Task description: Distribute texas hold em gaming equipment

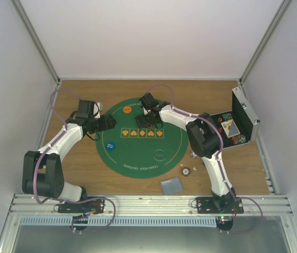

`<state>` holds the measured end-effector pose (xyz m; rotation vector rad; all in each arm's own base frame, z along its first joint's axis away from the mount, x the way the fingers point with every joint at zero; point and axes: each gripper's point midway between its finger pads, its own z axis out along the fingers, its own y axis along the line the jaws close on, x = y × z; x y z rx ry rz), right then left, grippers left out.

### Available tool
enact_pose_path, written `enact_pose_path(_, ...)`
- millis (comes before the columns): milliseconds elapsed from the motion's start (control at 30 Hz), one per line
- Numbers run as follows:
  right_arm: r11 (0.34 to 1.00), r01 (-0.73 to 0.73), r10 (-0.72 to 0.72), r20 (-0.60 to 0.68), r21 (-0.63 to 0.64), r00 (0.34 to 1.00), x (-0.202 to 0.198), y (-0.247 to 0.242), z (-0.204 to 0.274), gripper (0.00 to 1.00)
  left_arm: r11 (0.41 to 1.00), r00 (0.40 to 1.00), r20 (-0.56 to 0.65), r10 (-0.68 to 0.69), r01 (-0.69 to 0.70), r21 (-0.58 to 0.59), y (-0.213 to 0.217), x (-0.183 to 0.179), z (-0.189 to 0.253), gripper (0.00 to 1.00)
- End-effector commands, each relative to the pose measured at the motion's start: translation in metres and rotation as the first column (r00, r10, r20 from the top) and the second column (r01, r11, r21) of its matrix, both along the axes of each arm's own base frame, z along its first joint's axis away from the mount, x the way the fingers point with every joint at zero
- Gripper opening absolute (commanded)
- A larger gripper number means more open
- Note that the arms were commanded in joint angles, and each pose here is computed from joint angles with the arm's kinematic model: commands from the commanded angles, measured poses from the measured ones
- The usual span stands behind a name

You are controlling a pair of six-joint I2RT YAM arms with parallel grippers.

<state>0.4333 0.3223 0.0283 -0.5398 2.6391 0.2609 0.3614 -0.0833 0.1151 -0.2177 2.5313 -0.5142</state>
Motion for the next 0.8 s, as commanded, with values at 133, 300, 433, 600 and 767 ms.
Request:
enact_pose_path(133, 0.997, -0.052, 0.049, -0.044, -0.056, 0.998, -0.018, 0.012, -0.023, 0.99, 0.999, 1.0, 0.025, -0.003, 0.004, -0.038, -0.004, 0.008, 0.003, 0.93)
enact_pose_path(300, 0.994, -0.043, 0.04, -0.036, -0.098, 0.999, -0.018, 0.004, -0.024, 0.94, 0.999, 1.0, 0.02, -0.004, 0.005, -0.043, -0.005, 0.006, 0.0, 0.93)
enact_pose_path(433, 0.992, -0.041, 0.037, -0.034, -0.119, 0.999, -0.021, -0.003, -0.026, 0.9, 0.999, 1.0, 0.017, -0.001, 0.001, -0.045, -0.005, 0.005, -0.001, 0.93)
enact_pose_path(600, 0.99, -0.033, 0.031, -0.021, -0.14, 0.999, -0.022, -0.009, -0.021, 0.83, 0.999, 1.0, 0.015, 0.003, -0.003, -0.048, -0.005, 0.006, -0.001, 0.93)
enact_pose_path(767, 0.99, -0.022, 0.021, -0.01, -0.137, 1.0, -0.024, -0.012, -0.011, 0.74, 0.999, 1.0, 0.008, 0.01, -0.01, -0.047, -0.004, 0.006, -0.002, 0.93)
